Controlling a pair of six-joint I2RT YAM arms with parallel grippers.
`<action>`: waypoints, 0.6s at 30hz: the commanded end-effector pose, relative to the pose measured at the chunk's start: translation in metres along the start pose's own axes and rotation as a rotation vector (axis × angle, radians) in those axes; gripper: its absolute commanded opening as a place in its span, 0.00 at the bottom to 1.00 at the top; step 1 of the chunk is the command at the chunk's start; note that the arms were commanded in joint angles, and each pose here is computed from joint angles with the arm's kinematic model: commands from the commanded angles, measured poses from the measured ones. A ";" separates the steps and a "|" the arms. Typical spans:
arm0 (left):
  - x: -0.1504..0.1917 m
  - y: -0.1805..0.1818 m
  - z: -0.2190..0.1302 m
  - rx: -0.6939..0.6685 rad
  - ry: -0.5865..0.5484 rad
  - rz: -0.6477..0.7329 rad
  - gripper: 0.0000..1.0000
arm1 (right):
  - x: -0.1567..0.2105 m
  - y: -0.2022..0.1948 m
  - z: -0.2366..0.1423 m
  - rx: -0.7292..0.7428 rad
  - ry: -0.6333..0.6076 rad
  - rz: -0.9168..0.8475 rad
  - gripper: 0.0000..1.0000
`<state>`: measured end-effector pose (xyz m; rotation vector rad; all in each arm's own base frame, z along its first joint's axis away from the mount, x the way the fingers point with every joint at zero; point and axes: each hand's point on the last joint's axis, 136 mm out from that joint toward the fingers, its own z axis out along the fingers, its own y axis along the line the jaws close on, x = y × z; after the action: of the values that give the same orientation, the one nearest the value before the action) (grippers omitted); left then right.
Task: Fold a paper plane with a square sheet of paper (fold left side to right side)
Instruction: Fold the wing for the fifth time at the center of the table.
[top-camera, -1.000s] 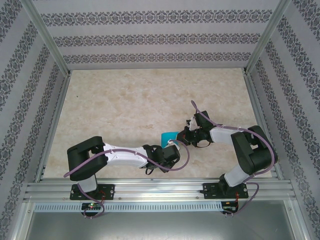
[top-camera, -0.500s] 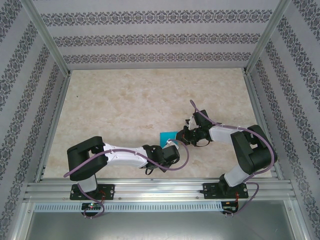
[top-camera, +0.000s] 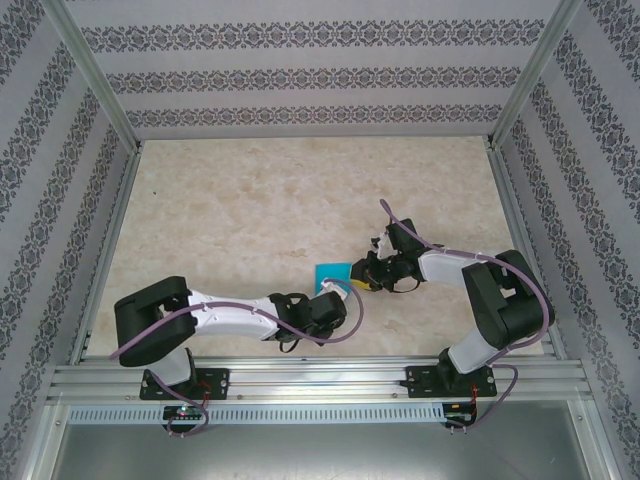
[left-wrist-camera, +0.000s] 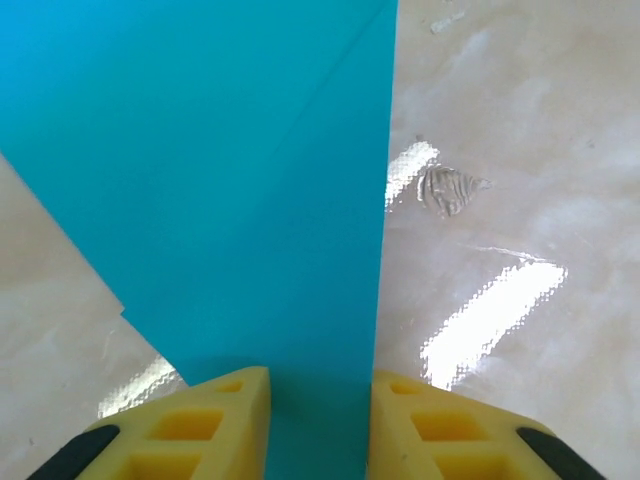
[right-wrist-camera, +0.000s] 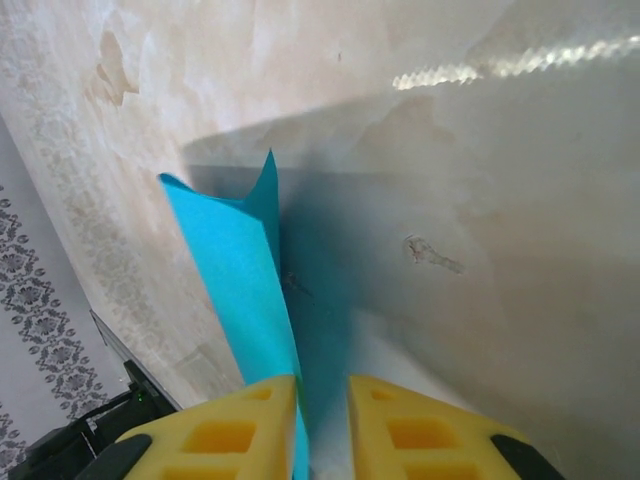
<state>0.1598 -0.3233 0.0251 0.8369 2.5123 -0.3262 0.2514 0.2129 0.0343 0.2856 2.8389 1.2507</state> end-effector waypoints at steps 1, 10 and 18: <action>-0.016 -0.002 -0.009 0.080 -0.075 -0.084 0.30 | -0.012 0.011 -0.015 -0.009 -0.067 -0.052 0.24; -0.017 0.014 -0.016 0.206 -0.137 -0.220 0.26 | -0.006 0.008 -0.033 -0.012 -0.119 -0.079 0.36; -0.019 0.021 -0.017 0.301 -0.163 -0.295 0.20 | 0.010 0.009 -0.029 -0.023 -0.095 -0.121 0.36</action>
<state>0.1734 -0.2941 0.0286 0.5580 2.5323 -0.7011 0.2469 0.1963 0.0624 0.2267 2.7178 1.2254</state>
